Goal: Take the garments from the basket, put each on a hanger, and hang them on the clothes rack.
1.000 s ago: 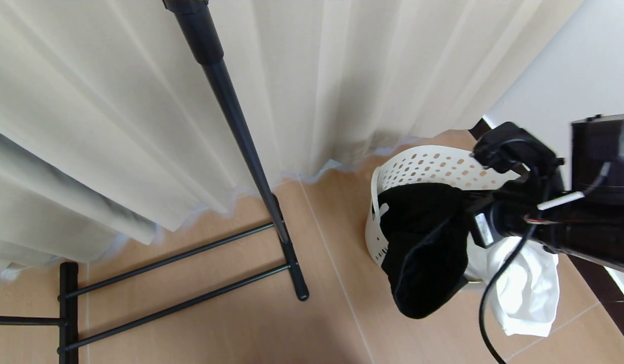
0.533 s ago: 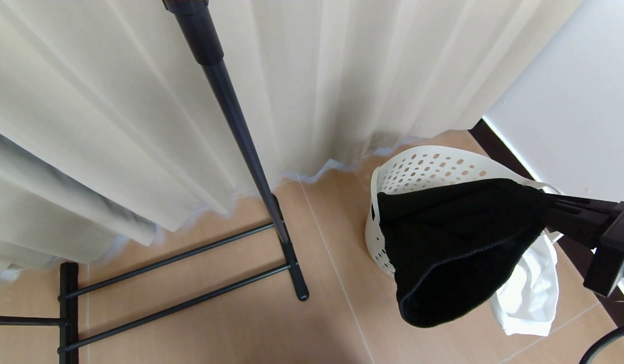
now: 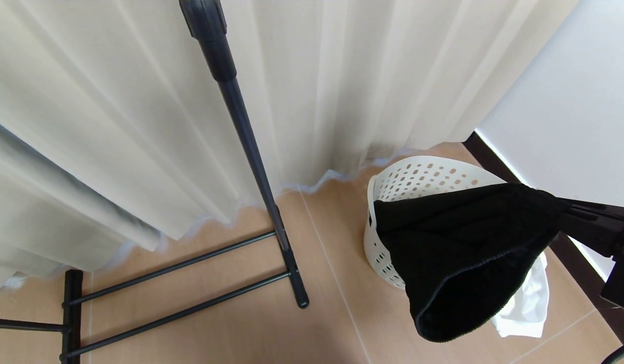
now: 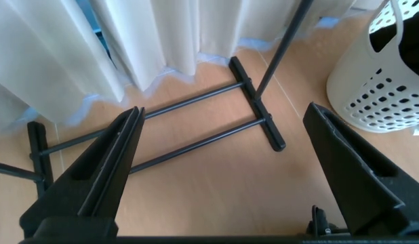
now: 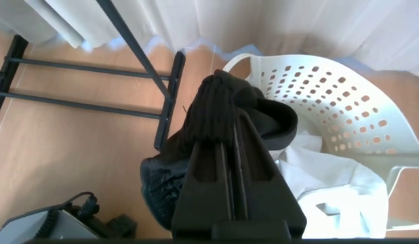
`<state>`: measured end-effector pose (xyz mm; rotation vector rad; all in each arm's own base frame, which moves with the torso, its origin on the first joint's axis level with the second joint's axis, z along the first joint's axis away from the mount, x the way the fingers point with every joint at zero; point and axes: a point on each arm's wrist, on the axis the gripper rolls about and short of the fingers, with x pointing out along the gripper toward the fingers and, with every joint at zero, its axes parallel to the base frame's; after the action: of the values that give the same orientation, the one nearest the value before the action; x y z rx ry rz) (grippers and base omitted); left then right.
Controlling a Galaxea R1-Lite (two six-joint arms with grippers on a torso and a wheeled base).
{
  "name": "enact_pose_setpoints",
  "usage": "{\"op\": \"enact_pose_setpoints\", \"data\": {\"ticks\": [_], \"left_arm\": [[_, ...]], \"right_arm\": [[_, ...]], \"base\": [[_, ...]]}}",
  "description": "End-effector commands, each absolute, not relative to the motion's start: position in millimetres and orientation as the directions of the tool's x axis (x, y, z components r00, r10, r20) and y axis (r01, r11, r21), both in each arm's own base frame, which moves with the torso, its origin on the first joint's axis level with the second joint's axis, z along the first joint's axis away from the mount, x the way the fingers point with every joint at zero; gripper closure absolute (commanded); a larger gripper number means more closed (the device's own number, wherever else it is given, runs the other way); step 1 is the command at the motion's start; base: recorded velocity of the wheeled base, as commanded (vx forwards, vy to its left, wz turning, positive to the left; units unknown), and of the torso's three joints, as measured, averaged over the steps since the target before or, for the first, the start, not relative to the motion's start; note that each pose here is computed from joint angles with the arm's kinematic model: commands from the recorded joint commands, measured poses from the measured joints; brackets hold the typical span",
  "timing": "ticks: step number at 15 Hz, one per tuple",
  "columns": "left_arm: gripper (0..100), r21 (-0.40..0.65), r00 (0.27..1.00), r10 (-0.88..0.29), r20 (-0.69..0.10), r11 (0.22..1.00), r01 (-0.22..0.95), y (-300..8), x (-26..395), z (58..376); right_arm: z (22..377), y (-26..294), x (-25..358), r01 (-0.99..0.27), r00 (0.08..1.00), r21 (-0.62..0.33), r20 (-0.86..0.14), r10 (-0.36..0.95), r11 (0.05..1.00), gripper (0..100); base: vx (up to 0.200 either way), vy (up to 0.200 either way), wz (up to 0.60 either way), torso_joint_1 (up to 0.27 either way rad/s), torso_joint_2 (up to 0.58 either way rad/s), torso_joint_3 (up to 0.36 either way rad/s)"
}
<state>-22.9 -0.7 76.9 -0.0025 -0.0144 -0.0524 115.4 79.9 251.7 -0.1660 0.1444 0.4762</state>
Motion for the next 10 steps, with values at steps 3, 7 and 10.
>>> {"op": "enact_pose_setpoints", "data": {"ticks": [3, 7, 10], "left_arm": [[0, -0.002, 0.999, -0.052, 0.014, 0.999, 0.052, -0.7, -22.8, 76.9], [0, -0.002, 0.999, -0.052, 0.014, 0.999, 0.052, -0.7, -22.8, 76.9], [0, -0.002, 0.999, -0.052, 0.014, 0.999, 0.052, -0.7, -22.8, 76.9]], "right_arm": [[249.4, 79.8, 115.4, -0.467, 0.878, -0.127, -0.184, 0.442, 0.875, 100], [248.7, 79.6, 116.0, -0.465, 0.879, -0.128, -0.187, 0.439, 0.876, 100], [247.6, 79.4, 115.6, -0.465, 0.878, -0.128, -0.19, 0.439, 0.876, 100]], "base": [[0.0, 0.0, 0.0, -0.001, 0.01, 0.199], [0.0, 0.0, 0.0, 0.001, -0.01, 0.188], [0.0, 0.0, 0.0, 0.009, -0.3, -0.082]]}}
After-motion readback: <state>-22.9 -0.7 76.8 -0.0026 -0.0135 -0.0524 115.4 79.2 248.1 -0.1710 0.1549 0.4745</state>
